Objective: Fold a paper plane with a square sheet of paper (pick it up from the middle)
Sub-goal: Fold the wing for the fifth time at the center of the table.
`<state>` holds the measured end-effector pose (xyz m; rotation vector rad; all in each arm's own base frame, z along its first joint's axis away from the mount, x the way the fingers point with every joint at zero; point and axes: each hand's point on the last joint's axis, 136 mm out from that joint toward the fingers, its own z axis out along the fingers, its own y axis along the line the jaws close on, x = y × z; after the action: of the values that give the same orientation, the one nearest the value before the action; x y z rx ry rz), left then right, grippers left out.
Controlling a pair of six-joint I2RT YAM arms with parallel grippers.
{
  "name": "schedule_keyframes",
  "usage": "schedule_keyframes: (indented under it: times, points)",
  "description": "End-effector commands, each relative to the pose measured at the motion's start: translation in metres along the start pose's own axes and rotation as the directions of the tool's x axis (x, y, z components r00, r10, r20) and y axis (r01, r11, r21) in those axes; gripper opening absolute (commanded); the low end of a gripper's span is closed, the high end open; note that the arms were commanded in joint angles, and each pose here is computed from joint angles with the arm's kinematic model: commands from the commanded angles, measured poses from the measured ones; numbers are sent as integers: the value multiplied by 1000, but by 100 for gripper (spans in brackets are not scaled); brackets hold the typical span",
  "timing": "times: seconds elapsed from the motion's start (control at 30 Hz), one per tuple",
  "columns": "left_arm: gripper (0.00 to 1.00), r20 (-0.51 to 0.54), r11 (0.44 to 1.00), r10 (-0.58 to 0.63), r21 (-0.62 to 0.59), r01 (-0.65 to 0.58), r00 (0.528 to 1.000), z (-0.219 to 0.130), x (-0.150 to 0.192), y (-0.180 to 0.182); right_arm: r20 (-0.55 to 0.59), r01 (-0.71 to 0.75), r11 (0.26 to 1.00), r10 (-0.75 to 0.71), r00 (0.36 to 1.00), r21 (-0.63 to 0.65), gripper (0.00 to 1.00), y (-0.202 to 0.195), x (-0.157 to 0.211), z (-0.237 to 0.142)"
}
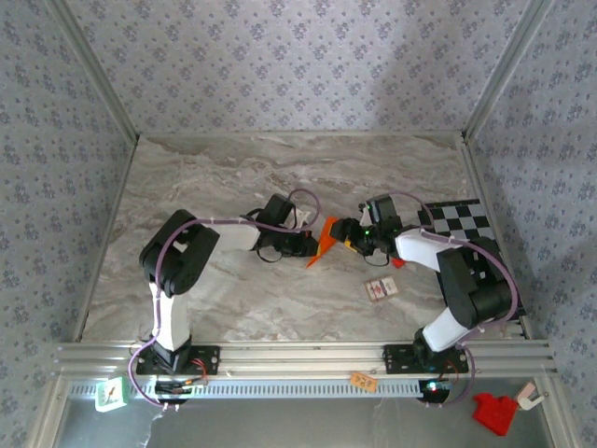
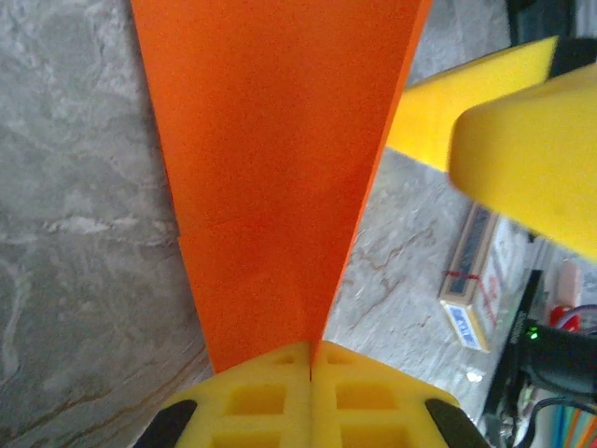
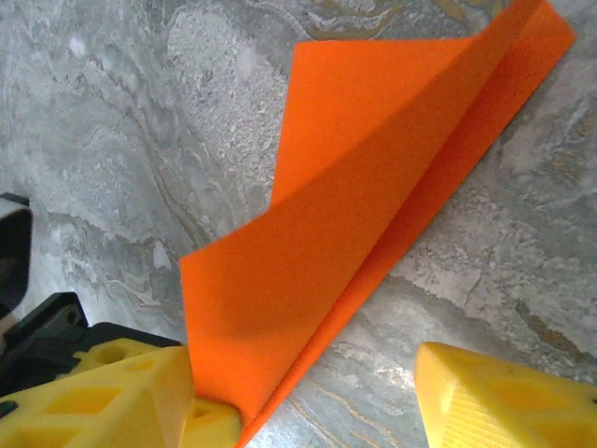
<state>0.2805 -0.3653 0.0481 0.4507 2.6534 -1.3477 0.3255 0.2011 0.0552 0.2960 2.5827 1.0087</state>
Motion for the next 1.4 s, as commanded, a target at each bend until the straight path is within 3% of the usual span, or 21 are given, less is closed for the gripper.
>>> schedule_keyframes:
  times: [0.0, 0.6, 1.0, 1.37]
  points:
    - [0, 1, 996, -62, 65, 62, 998, 0, -3, -2, -30, 38, 999, -38, 999, -28, 65, 1, 7, 6]
    - [0, 2, 960, -260, 106, 259, 966, 0, -5, 19, -60, 52, 997, -55, 997, -56, 58, 3, 5, 21]
    - [0, -11, 954, -278, 111, 277, 961, 1, -4, 21, -6, 74, 997, -74, 997, 17, 56, 6, -7, 11]
    - [0, -25, 953, -284, 100, 285, 959, 4, -2, 24, -14, 125, 987, -124, 992, 104, 62, 6, -9, 15]
